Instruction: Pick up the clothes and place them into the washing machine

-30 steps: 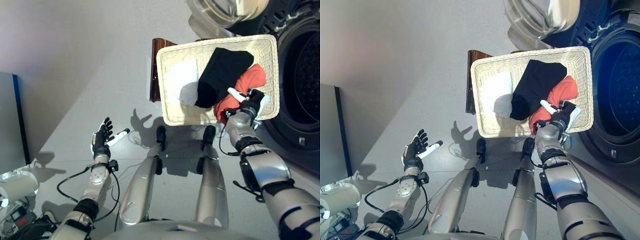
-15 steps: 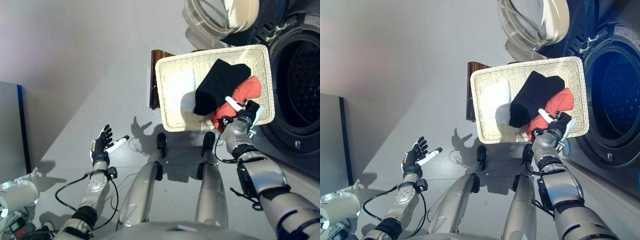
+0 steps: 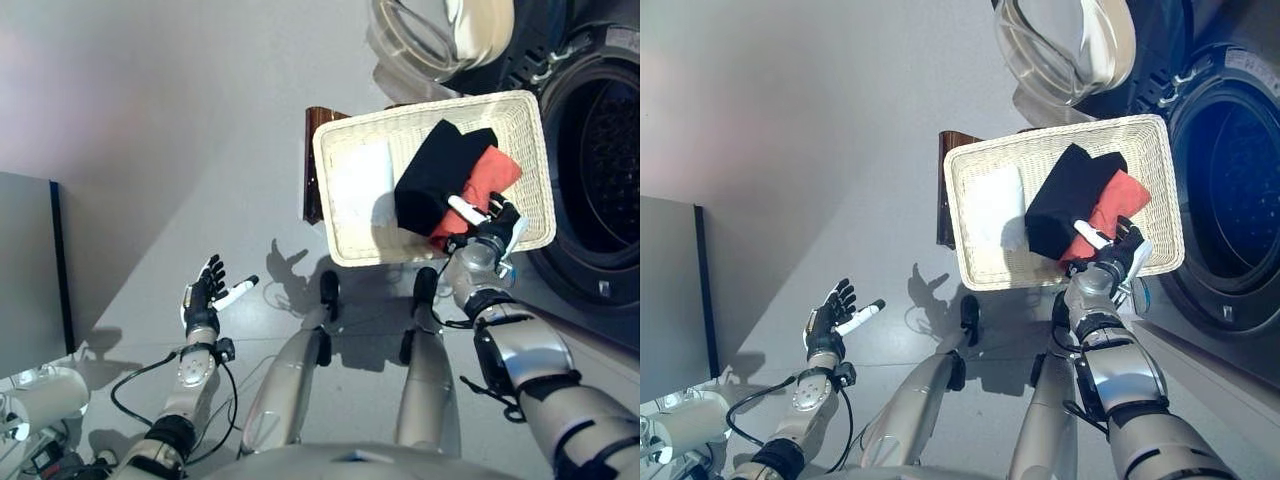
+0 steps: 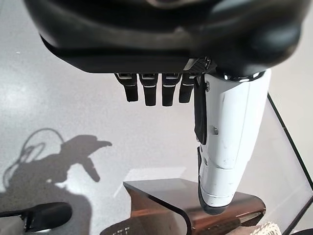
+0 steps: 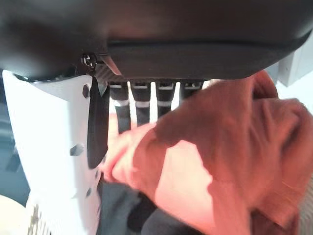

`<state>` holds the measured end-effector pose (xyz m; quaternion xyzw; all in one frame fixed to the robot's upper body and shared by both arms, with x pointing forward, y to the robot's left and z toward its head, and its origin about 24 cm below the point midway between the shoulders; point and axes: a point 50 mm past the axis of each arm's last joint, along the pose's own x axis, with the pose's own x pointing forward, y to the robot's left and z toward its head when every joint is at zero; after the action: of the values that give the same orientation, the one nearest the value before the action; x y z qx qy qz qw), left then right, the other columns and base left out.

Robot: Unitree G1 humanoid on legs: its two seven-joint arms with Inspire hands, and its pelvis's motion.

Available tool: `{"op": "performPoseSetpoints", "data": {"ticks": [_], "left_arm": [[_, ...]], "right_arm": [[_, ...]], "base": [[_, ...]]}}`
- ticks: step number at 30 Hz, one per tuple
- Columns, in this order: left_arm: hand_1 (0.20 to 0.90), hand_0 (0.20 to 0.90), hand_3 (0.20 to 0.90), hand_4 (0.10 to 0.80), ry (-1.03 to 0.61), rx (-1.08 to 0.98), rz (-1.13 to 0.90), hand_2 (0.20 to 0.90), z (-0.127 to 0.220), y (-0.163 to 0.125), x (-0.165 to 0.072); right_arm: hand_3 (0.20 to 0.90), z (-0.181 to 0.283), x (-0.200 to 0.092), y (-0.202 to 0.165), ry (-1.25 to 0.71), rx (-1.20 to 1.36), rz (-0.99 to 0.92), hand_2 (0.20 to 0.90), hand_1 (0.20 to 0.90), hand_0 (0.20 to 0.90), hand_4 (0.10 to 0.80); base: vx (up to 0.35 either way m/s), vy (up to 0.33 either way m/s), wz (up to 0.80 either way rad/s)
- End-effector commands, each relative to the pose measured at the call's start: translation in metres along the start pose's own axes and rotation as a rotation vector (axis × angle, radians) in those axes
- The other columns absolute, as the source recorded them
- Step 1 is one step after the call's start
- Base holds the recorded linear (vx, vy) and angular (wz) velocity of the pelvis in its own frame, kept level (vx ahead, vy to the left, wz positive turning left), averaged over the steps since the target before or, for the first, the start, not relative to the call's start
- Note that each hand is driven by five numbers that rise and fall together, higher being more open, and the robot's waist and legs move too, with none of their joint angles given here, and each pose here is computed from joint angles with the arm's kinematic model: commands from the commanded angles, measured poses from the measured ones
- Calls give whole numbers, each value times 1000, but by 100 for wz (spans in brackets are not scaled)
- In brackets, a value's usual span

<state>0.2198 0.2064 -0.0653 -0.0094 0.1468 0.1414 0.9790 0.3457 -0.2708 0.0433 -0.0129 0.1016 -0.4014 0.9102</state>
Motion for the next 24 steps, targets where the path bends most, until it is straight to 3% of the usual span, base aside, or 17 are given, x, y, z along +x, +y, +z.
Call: {"op": "performPoseSetpoints", "data": {"ticks": [1,15,24], "left_arm": [[900,900,900,800,-59,-10,97,900,10,24,4],[900,900,900,800,-43,2,82,900,4,25,0],[900,900,900,800,-16,-4,104,900,-1,33,-3]], "right_arm": [[200,35,8,-3,-176,16,-11,200,200,200,300],[200,31,9,-9,-168,13,-42,200,200,200,300],[200,31,7,-16,-153,240,-39,200,200,200,300]], "base": [[-17,19,-3],[-2,3,-1],[7,-7,-4]]}}
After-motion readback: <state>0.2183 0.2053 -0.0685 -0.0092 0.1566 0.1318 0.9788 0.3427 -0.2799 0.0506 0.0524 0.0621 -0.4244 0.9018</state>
